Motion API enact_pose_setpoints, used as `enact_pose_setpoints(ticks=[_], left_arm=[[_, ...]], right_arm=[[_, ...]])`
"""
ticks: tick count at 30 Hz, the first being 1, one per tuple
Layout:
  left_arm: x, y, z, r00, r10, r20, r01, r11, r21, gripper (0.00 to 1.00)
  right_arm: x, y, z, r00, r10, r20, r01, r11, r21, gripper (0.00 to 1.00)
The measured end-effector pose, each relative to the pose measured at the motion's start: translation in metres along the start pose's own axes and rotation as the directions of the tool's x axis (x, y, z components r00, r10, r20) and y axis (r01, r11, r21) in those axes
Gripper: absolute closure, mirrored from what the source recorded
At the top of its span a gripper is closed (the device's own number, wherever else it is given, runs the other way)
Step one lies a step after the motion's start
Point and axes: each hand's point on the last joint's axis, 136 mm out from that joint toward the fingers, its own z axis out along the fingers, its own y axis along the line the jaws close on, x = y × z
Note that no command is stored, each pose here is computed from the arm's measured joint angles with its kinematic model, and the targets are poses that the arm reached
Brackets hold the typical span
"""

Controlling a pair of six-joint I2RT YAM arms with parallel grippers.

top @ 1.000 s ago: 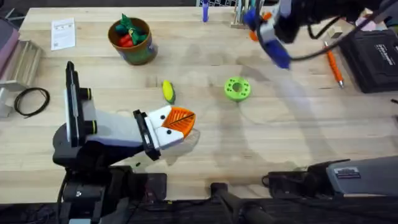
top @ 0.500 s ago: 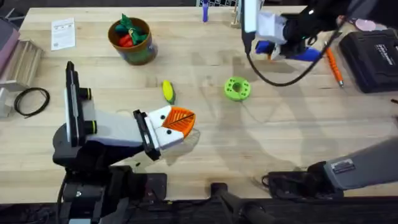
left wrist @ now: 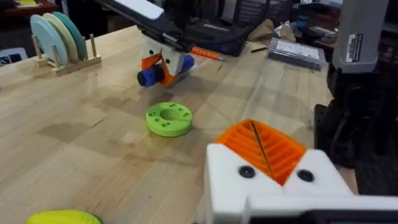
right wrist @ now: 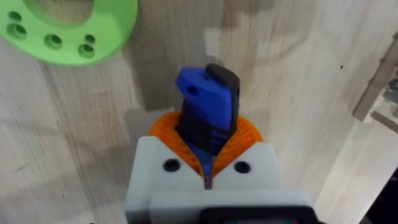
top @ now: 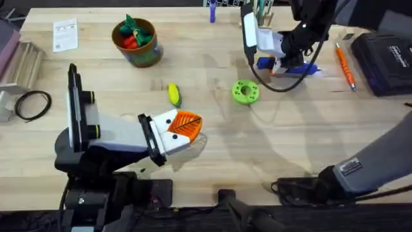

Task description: Pick up the gripper from the table and insert it into the empty holder that is missing its gripper. Then pick up a screw, insert it into the mounting hole, and use the screwdriver to tighten it. Finally, clean up the table by picking up the vegetable and placing it into the bucket.

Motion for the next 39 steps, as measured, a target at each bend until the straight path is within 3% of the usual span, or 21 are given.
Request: enact_pose_setpoints(ticks=[6,11,12,13,23,24,29,30,34,39], left_arm=[[0.0,0.0,0.0,1.0,0.0,0.0,0.0,1.0,0.0,0.991],[0.0,0.0,0.0,1.0,0.0,0.0,0.0,1.0,0.0,0.991],[0.0,0.0,0.0,1.0,0.0,0.0,0.0,1.0,0.0,0.991],[0.0,0.0,0.0,1.0,0.0,0.0,0.0,1.0,0.0,0.991],[0.0,0.0,0.0,1.0,0.001,0.0,-0.001,1.0,0.0,0.973],[0.0,0.0,0.0,1.0,0.004,0.0,-0.004,1.0,0.0,0.864],[0.0,0.0,0.0,1.0,0.003,0.0,-0.003,1.0,0.001,0.092],[0.0,0.0,0.0,1.0,0.002,0.0,-0.002,1.0,0.001,0.037],[0.0,0.0,0.0,1.0,0.003,0.0,-0.003,1.0,0.0,0.014],[-0.001,0.002,0.0,1.0,0.008,0.003,-0.007,1.0,-0.013,0.014]], right_arm=[[-0.002,0.001,0.002,1.0,0.003,0.011,-0.003,1.0,-0.005,0.967],[-0.002,0.0,0.001,1.0,0.009,0.01,-0.009,1.0,-0.002,0.229],[-0.002,-0.001,0.001,1.0,0.01,0.01,-0.01,1.0,-0.001,0.107],[-0.002,-0.001,0.001,1.0,0.012,0.011,-0.012,1.0,-0.001,0.07],[-0.002,-0.002,-0.002,0.999,0.044,0.012,-0.044,0.999,0.009,0.053],[-0.002,-0.004,-0.006,0.998,0.057,0.014,-0.058,0.998,0.021,0.052],[-0.013,-0.025,-0.046,0.981,0.167,0.095,-0.18,0.974,0.141,0.051],[-0.016,-0.027,-0.055,0.974,0.19,0.12,-0.208,0.965,0.157,0.051],[-0.031,-0.044,-0.094,0.922,0.291,0.256,-0.35,0.909,0.227,0.052],[-0.051,-0.069,-0.139,0.778,0.414,0.474,-0.564,0.791,0.235,0.052]])
